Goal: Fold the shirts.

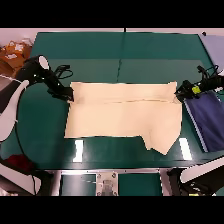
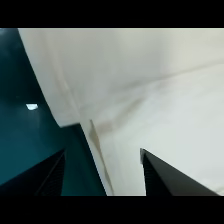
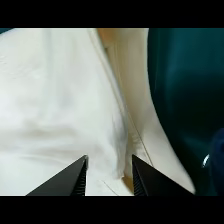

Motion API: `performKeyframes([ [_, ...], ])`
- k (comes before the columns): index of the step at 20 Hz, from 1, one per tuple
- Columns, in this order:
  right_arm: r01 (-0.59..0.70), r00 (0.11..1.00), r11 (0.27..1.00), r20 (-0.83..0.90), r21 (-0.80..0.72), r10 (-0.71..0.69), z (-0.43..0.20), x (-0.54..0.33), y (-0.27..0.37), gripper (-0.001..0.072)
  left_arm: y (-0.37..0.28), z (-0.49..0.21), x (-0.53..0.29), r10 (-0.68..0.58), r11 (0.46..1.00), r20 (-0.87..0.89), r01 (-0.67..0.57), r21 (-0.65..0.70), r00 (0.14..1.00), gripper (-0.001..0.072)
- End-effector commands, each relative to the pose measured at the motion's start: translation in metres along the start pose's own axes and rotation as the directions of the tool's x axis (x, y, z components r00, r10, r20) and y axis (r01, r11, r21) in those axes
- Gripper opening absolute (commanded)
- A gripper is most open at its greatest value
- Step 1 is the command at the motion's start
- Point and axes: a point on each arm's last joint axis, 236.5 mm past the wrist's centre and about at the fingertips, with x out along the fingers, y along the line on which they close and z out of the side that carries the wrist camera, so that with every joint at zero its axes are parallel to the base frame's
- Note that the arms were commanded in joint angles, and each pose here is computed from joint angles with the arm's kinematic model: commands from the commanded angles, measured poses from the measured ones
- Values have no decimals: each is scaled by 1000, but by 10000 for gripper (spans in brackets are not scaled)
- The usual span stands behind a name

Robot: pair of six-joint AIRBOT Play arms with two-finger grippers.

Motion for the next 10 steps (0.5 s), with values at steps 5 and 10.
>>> performKeyframes([
  [5,116,993,992,-9,40,-115,-32,-69,12,16,-25,-62,-35,-55,995,-197,38,-90,979,17],
  [10,241,970,956,-24,168,-240,-112,-92,-11,16,-39,-121,-56,-6,991,-82,-5,-131,997,17],
])
